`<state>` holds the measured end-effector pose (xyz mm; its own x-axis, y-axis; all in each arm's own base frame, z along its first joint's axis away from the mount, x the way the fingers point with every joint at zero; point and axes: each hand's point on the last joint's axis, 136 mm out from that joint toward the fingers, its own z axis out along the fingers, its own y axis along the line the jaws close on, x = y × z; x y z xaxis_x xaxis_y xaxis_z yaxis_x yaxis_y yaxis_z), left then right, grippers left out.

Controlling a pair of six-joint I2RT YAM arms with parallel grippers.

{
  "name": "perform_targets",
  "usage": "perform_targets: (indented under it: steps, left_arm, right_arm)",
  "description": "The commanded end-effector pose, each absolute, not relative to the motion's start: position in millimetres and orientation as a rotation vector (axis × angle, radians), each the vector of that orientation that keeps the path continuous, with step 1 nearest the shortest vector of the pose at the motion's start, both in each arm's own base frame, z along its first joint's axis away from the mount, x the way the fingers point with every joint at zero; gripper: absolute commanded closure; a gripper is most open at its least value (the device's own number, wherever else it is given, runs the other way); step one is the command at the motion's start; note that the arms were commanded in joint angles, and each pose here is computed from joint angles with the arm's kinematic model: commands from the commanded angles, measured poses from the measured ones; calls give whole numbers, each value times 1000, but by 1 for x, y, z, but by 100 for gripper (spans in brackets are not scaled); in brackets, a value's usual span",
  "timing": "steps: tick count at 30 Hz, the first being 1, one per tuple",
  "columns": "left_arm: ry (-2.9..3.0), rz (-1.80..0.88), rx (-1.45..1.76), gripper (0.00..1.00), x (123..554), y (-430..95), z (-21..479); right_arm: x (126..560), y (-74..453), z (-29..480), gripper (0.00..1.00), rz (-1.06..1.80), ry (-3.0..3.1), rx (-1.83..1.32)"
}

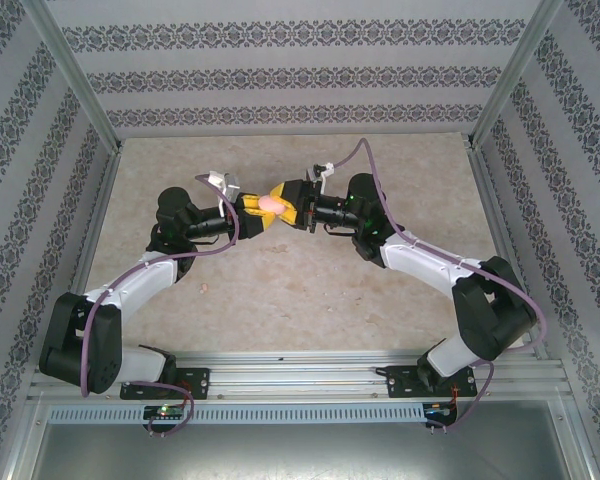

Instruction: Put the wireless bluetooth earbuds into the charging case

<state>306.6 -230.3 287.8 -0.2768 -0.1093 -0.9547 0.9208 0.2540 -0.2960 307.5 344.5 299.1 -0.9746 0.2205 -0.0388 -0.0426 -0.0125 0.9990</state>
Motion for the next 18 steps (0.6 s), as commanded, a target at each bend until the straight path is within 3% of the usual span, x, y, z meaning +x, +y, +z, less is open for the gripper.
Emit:
perform_targets:
  steps: [1, 8, 18]
  left_arm:
    - [1350, -1253, 909, 71, 290, -236, 323]
    - [1370, -1245, 911, 72, 287, -229, 331]
    - [1421, -1256, 933, 72, 277, -227, 329]
  right_arm:
    - [302, 344, 302, 45, 2043, 2091, 130]
    - [290, 314, 319, 35, 1812, 2146, -32]
    - [282, 268, 337, 37, 1399, 2100, -314]
